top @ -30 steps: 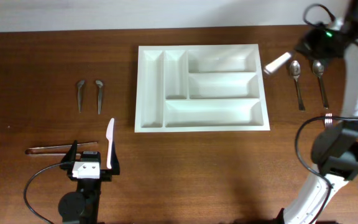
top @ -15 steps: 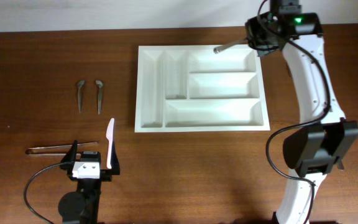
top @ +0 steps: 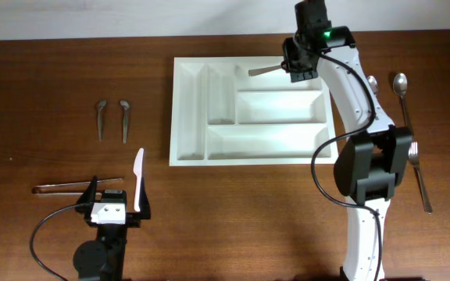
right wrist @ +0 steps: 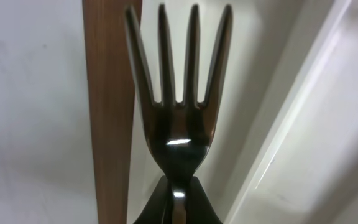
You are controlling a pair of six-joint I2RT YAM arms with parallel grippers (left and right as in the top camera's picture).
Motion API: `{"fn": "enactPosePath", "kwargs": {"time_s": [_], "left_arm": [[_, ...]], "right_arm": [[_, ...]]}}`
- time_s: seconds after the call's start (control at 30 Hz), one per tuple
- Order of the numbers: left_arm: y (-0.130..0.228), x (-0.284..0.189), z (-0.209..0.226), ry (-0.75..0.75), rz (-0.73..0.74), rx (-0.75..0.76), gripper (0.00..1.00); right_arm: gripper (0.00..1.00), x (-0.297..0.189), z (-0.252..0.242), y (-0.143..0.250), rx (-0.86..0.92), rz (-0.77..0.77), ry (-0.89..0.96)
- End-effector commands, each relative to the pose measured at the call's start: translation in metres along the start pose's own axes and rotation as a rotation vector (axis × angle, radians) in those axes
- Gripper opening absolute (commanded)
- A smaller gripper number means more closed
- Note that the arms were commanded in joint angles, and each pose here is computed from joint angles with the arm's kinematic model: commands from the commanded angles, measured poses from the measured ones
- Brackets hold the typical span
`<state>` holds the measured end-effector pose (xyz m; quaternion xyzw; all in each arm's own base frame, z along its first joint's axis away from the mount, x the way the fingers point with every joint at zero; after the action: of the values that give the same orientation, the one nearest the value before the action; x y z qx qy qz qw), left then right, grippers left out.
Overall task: Pack container
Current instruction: 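Carry the fork to the tray's top-right compartment and release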
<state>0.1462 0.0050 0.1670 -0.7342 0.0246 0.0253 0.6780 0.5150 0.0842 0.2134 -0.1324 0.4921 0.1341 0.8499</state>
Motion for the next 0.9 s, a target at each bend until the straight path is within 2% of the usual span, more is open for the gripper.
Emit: {"fn": "enactPosePath", "kwargs": {"time_s": [0.0,0.2,0.87], "left_arm": [[0.002,0.000,0.000,-0.002,0.000,0.010,0.99],[0.002,0.000,0.000,-0.002,0.001,0.010,0.99],[0.002,0.000,0.000,-0.002,0.001,0.010,0.99]], "right_arm": [[0.04,-0.001,0.007,0.002,0.019,-0.023,-0.032],[0.04,0.009,0.007,0.008,0.098,-0.002,-0.032],[0.04,0.047,-0.005,0.014,0.117,0.067,0.022]]}}
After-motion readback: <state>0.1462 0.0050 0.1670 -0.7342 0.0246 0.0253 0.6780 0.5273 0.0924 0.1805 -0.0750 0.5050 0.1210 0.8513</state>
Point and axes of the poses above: each gripper's point midway between its finger pads, its own x axis out along the fingers, its own z axis along the line the jaws close on, y = z × x, the point moved 10 cm from there along -x, back along the fingers, and after that the axes turned 12 degrees about -x, right-handed, at the moved point
